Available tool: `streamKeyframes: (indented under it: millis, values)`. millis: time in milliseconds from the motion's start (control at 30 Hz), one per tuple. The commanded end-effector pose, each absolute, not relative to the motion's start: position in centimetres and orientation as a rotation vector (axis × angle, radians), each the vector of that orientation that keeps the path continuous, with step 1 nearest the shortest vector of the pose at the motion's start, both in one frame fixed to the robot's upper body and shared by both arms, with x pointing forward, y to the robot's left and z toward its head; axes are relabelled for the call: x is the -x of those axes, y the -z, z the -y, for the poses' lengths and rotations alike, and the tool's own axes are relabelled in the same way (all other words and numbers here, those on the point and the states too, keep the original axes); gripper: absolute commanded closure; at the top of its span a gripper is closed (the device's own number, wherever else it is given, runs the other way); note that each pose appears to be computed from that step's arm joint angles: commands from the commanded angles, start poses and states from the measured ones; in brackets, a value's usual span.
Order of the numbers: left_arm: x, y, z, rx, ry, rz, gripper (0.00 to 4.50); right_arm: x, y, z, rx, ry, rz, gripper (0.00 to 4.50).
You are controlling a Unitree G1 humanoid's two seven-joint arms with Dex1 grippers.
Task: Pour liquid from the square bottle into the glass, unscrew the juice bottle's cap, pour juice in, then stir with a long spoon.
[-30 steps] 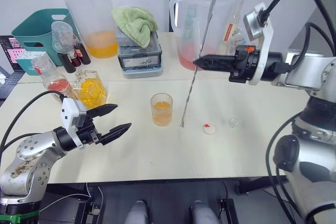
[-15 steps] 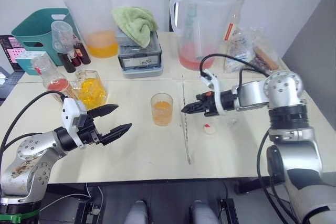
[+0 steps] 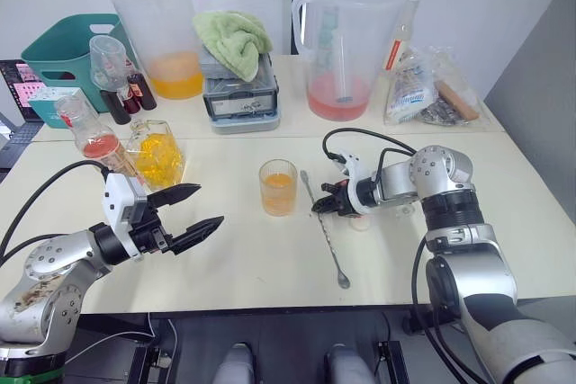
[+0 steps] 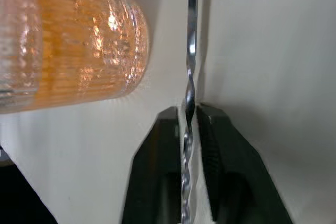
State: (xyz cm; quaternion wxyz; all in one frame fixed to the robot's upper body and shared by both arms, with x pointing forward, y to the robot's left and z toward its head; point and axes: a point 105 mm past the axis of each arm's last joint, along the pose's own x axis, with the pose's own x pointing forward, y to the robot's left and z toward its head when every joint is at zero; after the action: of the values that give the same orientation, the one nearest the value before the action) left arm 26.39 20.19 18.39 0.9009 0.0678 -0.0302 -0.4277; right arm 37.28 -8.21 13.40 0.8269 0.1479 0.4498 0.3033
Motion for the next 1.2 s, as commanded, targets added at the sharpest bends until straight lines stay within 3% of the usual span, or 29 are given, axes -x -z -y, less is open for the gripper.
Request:
streamKeyframes:
  millis: [33,167,267,467,700,1000,1200]
  values:
    - [-25.9,-19.7,-20.2,-0.175,0.887,0.098,0.00,-37.8,-13.4,9.5,-0.306,-0.592,-0.910,2.54]
    - [-25.6,-19.7,-20.8,-0.180,0.885,0.087,0.00,-37.0,-16.6,9.8,-0.276,-0.695,-0.769,1.08]
    - [-25.0,-19.6,-21.9,-0.177,0.882,0.069,0.00,-35.4,-18.7,10.8,-0.112,-0.766,-0.609,0.04]
    - [-24.0,-18.6,-25.5,-0.167,0.824,-0.009,0.00,-31.3,-21.0,13.4,0.119,-0.887,-0.334,0.01]
    - [-23.5,-16.8,-29.6,-0.186,0.720,-0.095,0.00,-28.1,-20.9,18.5,0.126,-0.820,-0.129,0.01]
    - [-24.0,-15.5,-32.2,-0.257,0.609,-0.097,0.00,-25.4,-16.0,27.0,0.097,-0.591,-0.166,0.01]
    - [-24.3,-14.8,-32.3,-0.273,0.580,-0.098,0.00,-24.6,-14.0,28.9,0.098,-0.548,-0.190,0.01]
